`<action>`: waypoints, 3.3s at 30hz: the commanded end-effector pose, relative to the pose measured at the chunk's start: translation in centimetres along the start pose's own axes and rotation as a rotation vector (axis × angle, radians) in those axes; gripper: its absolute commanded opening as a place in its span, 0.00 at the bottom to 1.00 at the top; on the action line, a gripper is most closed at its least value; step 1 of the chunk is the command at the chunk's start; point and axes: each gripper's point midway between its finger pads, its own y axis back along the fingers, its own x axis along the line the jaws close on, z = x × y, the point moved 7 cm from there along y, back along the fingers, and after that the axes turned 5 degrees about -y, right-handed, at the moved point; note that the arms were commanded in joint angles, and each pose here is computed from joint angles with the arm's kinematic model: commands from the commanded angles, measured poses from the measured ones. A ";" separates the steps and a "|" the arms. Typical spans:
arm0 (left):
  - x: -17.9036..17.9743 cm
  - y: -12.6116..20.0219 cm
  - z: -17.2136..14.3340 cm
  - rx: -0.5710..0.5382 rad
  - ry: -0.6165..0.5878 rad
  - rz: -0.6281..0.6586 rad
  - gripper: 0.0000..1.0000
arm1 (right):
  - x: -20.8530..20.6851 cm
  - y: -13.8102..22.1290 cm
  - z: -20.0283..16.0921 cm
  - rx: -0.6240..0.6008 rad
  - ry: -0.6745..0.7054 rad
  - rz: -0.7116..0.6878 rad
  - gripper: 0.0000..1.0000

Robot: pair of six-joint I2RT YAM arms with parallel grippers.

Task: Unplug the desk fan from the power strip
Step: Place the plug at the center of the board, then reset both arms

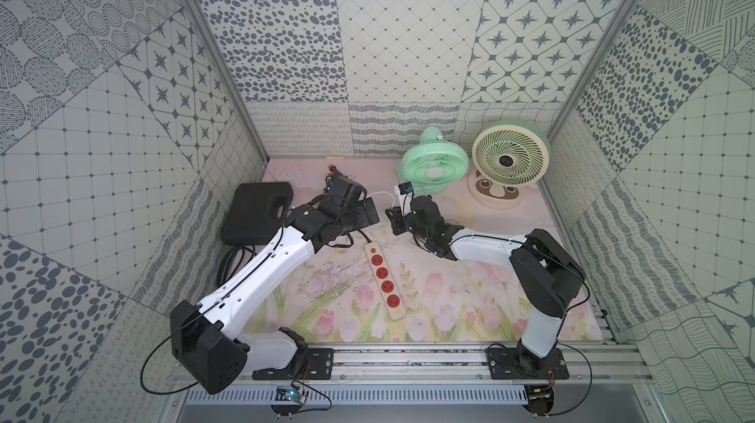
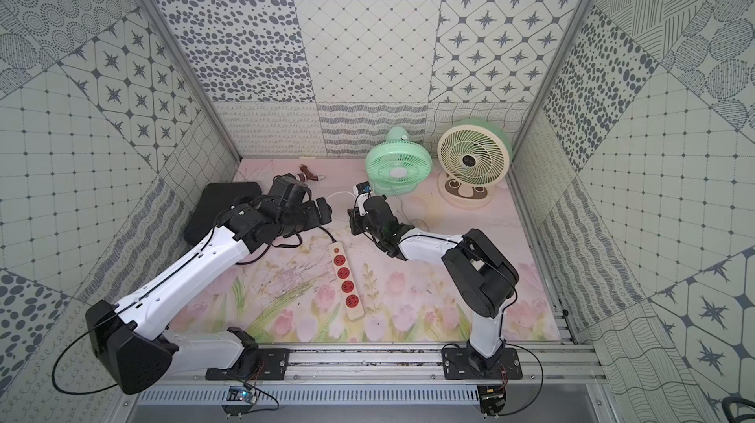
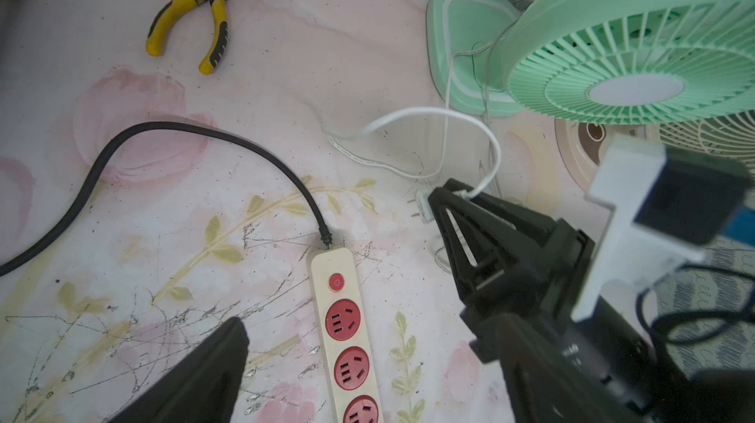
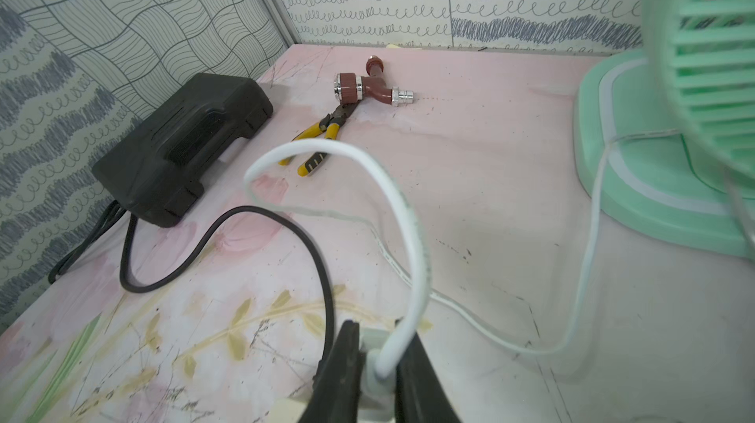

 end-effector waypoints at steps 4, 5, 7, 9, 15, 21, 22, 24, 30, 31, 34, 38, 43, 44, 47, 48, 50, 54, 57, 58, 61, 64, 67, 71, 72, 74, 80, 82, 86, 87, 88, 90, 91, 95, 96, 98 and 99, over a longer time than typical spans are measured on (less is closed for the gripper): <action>1.0 1.1 -0.8 -0.058 -0.038 -0.033 0.99 | -2.1 -5.0 -1.2 0.103 -0.040 -0.025 0.00; 1.2 0.9 -1.1 -0.050 -0.037 -0.026 0.99 | -2.4 -5.6 -1.3 0.114 -0.039 -0.030 0.00; 1.6 0.8 -1.7 -0.050 -0.031 -0.023 0.99 | -3.0 -7.1 -2.0 0.148 -0.033 -0.050 0.00; 2.1 0.7 -2.2 -0.058 -0.026 -0.025 0.99 | -3.3 -8.2 -2.3 0.174 -0.016 -0.063 0.00; 3.3 1.0 -3.2 -0.087 -0.009 -0.003 0.99 | -4.4 -9.4 -2.5 0.203 0.009 -0.110 0.33; 4.4 1.0 -3.4 -0.103 0.002 0.071 0.99 | -3.2 -7.3 -0.4 0.173 0.062 -0.091 0.96; 4.6 1.0 -3.4 -0.112 0.002 0.086 0.99 | -2.9 -6.7 0.2 0.161 0.072 -0.084 0.97; 5.0 1.1 -3.4 -0.130 -0.004 0.107 0.99 | -2.2 -5.5 0.9 0.143 0.099 -0.066 0.97; 6.6 1.6 -3.4 -0.243 -0.013 0.176 0.99 | -1.2 0.0 2.5 0.058 0.155 -0.078 0.97; 6.9 1.5 -3.5 -0.270 -0.021 0.188 0.99 | -1.3 1.0 2.5 0.041 0.163 -0.090 0.97; 7.9 1.3 -3.8 -0.355 -0.047 0.223 0.99 | -1.9 4.6 2.4 -0.019 0.185 -0.131 0.97; 9.5 0.6 -4.4 -0.444 -0.063 0.297 0.99 | -3.1 9.5 1.9 -0.087 0.233 -0.217 0.97; 10.7 -0.8 -5.1 -0.560 -0.134 0.351 0.99 | -6.1 16.5 1.9 -0.225 0.240 -0.394 0.97; 11.0 -1.1 -5.3 -0.576 -0.161 0.360 0.99 | -7.0 17.8 1.6 -0.251 0.234 -0.432 0.97; 11.9 -2.2 -5.9 -0.615 -0.214 0.391 0.99 | -9.7 22.2 0.8 -0.371 0.230 -0.558 0.97; 12.1 -2.4 -5.7 -0.626 -0.225 0.397 0.99 | -10.7 23.3 0.4 -0.403 0.227 -0.602 0.97; 13.2 -3.4 -5.9 -0.615 -0.245 0.415 0.99 | -12.8 25.8 -0.2 -0.465 0.195 -0.691 0.97; 15.3 -5.9 -6.1 -0.592 -0.244 0.416 0.99 | -16.3 28.7 -1.5 -0.565 0.064 -0.804 0.97; 15.5 -7.6 -6.1 -0.584 -0.286 0.410 0.99 | -18.3 28.9 -1.8 -0.569 -0.008 -0.840 0.97; 15.5 -8.1 -5.9 -0.584 -0.298 0.416 0.99 | -18.8 28.6 -1.9 -0.555 -0.022 -0.839 0.97; 15.5 -9.2 -5.2 -0.590 -0.318 0.410 0.99 | -20.2 27.7 -2.0 -0.531 -0.043 -0.843 0.97; 15.6 -9.7 -4.5 -0.605 -0.315 0.338 0.99 | -21.6 25.9 -2.3 -0.471 -0.060 -0.820 0.97; 16.1 -9.9 -4.4 -0.592 -0.315 0.301 0.99 | -23.0 24.2 -2.7 -0.422 -0.042 -0.842 0.97; 17.6 -10.3 -4.4 -0.614 -0.266 0.275 0.99 | -24.1 22.1 -2.2 -0.388 -0.003 -0.815 0.97; 18.0 -10.6 -4.3 -0.618 -0.248 0.267 0.99 | -24.3 21.8 -2.2 -0.396 0.011 -0.809 0.97; 18.3 -11.3 -4.2 -0.606 -0.247 0.207 0.99 | -25.2 21.1 -2.8 -0.384 -0.004 -0.803 0.97; 18.7 -13.1 -4.1 -0.515 -0.249 0.115 0.99 | -26.2 19.8 -3.4 -0.351 -0.003 -0.787 0.97; 18.5 -13.4 -3.8 -0.523 -0.276 0.104 0.99 | -26.3 19.6 -3.3 -0.350 -0.004 -0.797 0.97; 16.7 -14.5 -3.7 -0.409 -0.371 -0.019 0.99 | -26.4 19.5 -3.2 -0.337 -0.006 -0.802 0.97; 16.7 -14.6 -3.7 -0.410 -0.374 -0.015 0.98 | -26.4 19.5 -3.3 -0.338 -0.006 -0.801 0.97; 16.7 -14.5 -3.7 -0.414 -0.375 -0.015 0.98 | -26.4 19.5 -3.2 -0.339 -0.006 -0.800 0.97; 16.7 -14.5 -3.7 -0.414 -0.375 -0.015 0.99 | -26.4 19.5 -3.3 -0.337 -0.007 -0.802 0.97; 16.6 -14.5 -3.6 -0.416 -0.374 -0.015 0.99 | -26.4 19.5 -3.3 -0.337 -0.006 -0.800 0.97; 16.7 -14.5 -3.6 -0.413 -0.375 -0.015 0.99 | -26.3 19.3 -3.2 -0.331 0.003 -0.804 0.97; 16.6 -14.5 -3.7 -0.411 -0.375 -0.015 0.98 | -26.2 19.3 -3.2 -0.330 0.007 -0.804 0.97; 16.7 -14.5 -3.7 -0.410 -0.374 -0.014 0.98 | -26.2 19.3 -3.1 -0.331 0.007 -0.805 0.97; 16.7 -14.5 -3.7 -0.414 -0.375 -0.015 0.99 | -26.2 19.3 -3.2 -0.329 0.007 -0.805 0.97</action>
